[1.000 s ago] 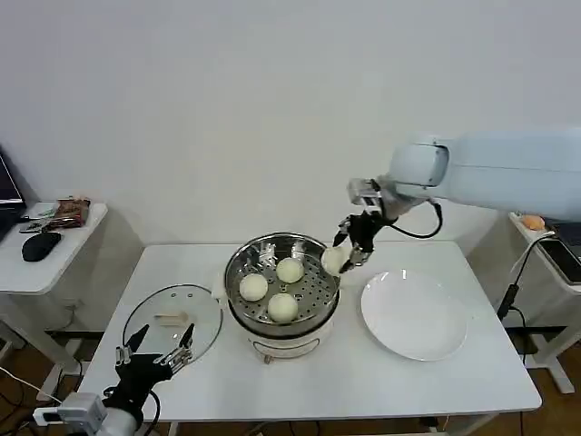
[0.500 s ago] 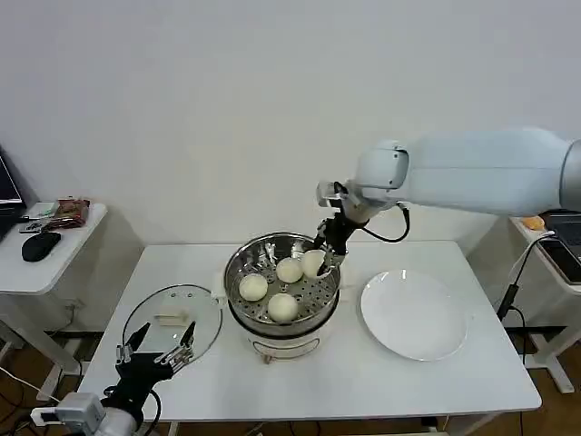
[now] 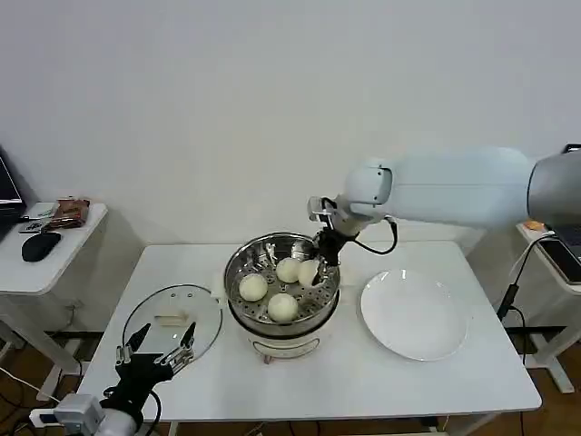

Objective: Take steamed baozi put them in steamer then cover it.

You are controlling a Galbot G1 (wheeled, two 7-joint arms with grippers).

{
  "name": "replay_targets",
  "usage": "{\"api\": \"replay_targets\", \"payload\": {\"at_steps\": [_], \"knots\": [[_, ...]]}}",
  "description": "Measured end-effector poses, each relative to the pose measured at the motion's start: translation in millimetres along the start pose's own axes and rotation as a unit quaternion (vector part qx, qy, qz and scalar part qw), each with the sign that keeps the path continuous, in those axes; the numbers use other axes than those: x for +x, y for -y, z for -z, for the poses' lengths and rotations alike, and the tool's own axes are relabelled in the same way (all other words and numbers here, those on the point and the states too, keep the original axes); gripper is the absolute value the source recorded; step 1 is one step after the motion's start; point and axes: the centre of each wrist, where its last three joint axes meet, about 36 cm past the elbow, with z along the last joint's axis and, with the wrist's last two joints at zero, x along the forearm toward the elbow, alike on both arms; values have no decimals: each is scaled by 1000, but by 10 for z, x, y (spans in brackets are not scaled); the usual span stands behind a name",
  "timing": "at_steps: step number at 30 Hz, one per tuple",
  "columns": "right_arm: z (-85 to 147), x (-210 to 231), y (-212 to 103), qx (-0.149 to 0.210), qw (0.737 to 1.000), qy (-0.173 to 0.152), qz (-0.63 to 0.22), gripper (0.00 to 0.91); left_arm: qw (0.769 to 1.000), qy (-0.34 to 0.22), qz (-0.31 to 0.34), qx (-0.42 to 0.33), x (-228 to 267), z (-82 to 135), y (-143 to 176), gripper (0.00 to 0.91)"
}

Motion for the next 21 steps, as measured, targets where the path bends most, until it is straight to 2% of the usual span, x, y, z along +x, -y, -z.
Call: {"api": "replay_targets", "payload": {"at_steps": [21], "knots": [[-138,-327,-12,-20,1000,-1,-7,645,1000,-4,2,4,21,-18,-4,907]]}}
